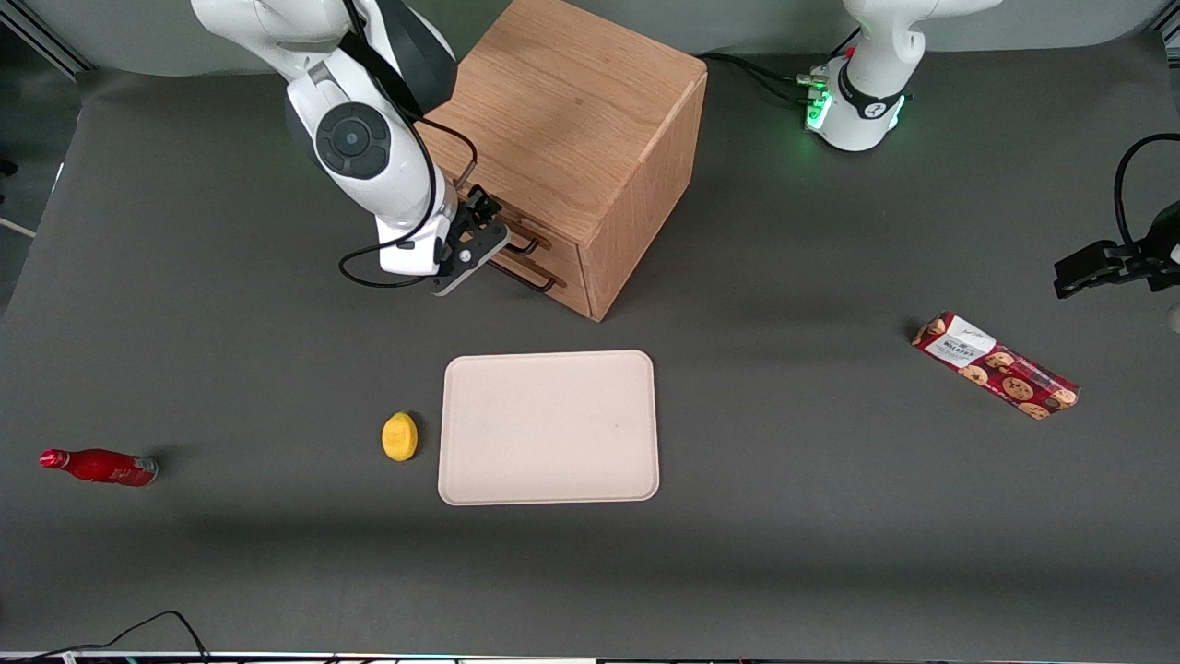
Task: Open upper drawer
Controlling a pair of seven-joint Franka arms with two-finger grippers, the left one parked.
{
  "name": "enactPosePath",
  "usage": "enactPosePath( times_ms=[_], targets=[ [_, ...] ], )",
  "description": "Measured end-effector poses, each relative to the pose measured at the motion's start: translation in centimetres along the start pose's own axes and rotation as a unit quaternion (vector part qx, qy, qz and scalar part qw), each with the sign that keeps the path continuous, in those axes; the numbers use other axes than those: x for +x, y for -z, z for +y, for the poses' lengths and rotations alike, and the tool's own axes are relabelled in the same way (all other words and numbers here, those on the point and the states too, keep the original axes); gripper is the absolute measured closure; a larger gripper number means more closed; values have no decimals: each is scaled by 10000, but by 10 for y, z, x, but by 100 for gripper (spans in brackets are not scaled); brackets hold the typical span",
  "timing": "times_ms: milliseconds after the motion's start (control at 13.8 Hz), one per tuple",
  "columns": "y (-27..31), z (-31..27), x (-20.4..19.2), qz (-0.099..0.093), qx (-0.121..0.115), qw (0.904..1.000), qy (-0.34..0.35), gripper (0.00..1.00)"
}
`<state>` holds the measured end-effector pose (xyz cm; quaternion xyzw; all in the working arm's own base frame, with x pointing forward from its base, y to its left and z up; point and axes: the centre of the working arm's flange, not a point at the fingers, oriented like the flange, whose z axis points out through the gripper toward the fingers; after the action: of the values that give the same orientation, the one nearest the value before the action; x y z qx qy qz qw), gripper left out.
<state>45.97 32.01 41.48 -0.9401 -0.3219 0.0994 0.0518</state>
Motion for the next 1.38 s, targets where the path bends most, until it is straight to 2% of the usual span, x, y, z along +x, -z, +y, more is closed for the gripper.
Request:
enactPosePath(
  times_ms=[871, 1379],
  targets=[
    [-22, 14, 12, 36, 196, 9998, -62, 0],
    [-19, 39, 14, 148, 181, 9995, -226, 0]
  ],
)
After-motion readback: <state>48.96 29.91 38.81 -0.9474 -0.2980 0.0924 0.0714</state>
